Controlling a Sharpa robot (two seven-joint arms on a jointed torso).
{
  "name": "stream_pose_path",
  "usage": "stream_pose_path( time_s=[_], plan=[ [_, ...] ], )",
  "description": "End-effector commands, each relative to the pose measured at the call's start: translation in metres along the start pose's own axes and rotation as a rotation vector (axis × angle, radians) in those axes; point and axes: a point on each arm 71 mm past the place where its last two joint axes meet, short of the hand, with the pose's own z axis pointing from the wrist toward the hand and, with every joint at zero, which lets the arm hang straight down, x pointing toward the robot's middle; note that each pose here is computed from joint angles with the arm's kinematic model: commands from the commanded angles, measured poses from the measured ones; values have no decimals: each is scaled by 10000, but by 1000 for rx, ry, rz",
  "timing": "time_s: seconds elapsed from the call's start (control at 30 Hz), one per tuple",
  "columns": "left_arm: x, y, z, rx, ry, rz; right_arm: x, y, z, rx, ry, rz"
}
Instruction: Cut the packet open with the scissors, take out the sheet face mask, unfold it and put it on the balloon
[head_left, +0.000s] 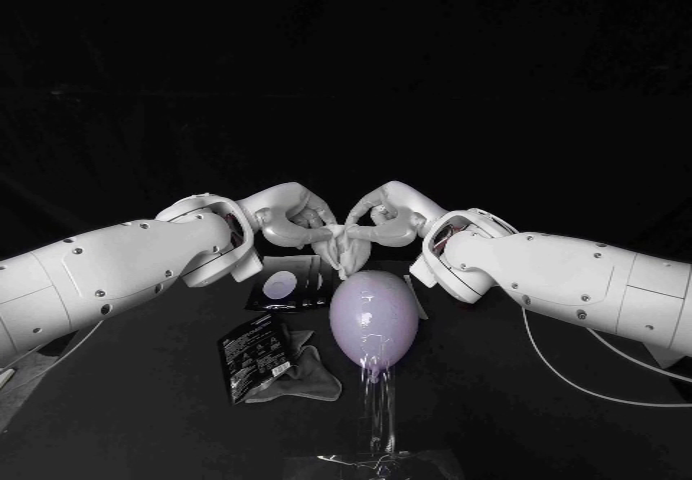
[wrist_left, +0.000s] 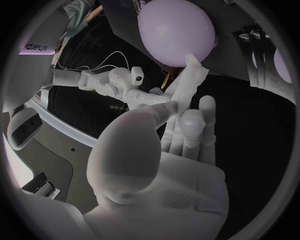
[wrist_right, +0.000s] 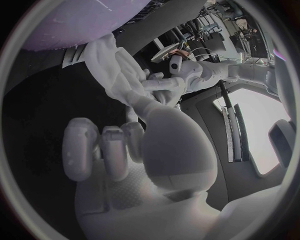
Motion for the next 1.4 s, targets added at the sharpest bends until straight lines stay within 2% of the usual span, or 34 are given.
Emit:
stream_pose_path(
  time_s=[0.03,0.33,0.5,0.73,0.9,1.4],
  plan=[
    [-70,-31,14,25,-78,-2,-63,-15,14,48,-44,12],
    [-149,29,4,-11,-161,-68,-150,0,51,78,-62,-35],
    [-172,72,0,-53,-185,-89,-186,11,69,81,-77,-57],
    [-164,145,5,-138,-171,-113,-236,55,106,79,-122,-81],
    [-153,166,9,-169,-160,-121,-260,93,137,78,-152,-94],
    [-138,189,29,-192,-162,-193,-313,154,192,87,-206,-113]
  ],
)
